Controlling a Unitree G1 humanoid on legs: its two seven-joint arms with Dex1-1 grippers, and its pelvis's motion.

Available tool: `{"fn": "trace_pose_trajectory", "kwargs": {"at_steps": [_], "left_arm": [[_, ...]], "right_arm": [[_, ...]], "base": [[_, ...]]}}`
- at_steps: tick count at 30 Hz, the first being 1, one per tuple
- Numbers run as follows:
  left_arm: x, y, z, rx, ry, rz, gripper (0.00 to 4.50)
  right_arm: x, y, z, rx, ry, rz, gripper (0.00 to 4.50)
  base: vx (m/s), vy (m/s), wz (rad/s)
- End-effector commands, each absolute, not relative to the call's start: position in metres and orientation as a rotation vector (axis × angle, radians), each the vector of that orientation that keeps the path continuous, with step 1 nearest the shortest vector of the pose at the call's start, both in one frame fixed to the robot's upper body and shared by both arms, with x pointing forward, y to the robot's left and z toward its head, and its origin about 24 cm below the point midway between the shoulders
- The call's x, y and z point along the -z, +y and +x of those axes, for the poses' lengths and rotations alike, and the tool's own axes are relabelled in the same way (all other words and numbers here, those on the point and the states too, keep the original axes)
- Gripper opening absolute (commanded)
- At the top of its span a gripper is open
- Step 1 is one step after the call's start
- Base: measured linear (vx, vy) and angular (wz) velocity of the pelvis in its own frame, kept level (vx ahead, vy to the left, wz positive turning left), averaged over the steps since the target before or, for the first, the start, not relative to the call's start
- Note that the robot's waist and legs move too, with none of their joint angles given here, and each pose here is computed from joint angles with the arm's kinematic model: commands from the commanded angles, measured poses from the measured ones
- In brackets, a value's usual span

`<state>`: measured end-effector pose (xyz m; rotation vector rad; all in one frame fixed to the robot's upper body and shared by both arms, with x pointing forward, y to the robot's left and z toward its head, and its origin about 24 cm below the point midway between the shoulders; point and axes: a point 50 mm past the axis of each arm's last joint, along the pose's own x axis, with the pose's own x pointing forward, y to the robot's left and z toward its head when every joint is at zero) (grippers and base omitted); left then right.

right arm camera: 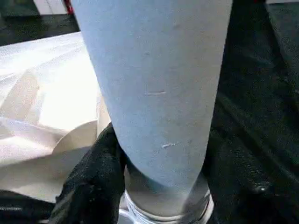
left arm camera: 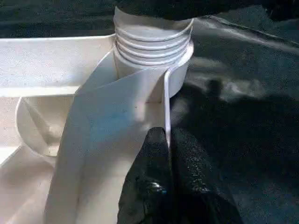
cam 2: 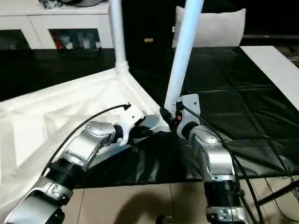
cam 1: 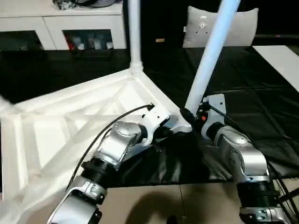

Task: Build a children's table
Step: Rotate leg to tighten

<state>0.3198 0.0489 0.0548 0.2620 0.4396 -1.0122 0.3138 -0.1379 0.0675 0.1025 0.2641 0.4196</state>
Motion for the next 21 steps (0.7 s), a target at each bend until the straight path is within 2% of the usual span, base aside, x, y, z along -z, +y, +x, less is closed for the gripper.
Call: {"fn": "trace_pose_trajectory", "kwargs": {"at_steps": [1,5,12,13,16,18,21], "left_arm": [[-0.072,0.044,0.328,1.001,0.362,0.305,0.0],[-0.07,0.05,0.326,1.017,0.372,0.324,0.0],[-0.067,0.064,0.323,1.105,0.378,0.375,0.0],[-0.066,0.068,0.321,1.153,0.384,0.4,0.0],[-0.063,0.075,0.316,1.252,0.407,0.433,0.0],[-0.063,0.077,0.314,1.28,0.414,0.443,0.0],[-0.062,0.082,0.31,1.357,0.425,0.472,0.0]], "right_arm": [[-0.059,-0.103,0.306,-0.579,0.301,0.18,2.94],[-0.062,-0.109,0.305,-0.582,0.28,0.171,3.29],[-0.067,-0.135,0.302,-0.656,0.24,0.098,3.91],[-0.068,-0.143,0.298,-0.713,0.241,0.058,3.91],[-0.074,-0.157,0.29,-0.85,0.245,-0.01,4.28],[-0.075,-0.161,0.287,-0.896,0.252,-0.033,4.46],[-0.078,-0.168,0.283,-0.973,0.268,-0.074,4.46]], "base": [[0.0,0.0,0.0],[0.0,0.0,0.0],[0.0,0.0,0.0],[0.0,0.0,0.0],[0.0,0.0,0.0],[0.0,0.0,0.0],[0.0,0.0,0.0]]}}
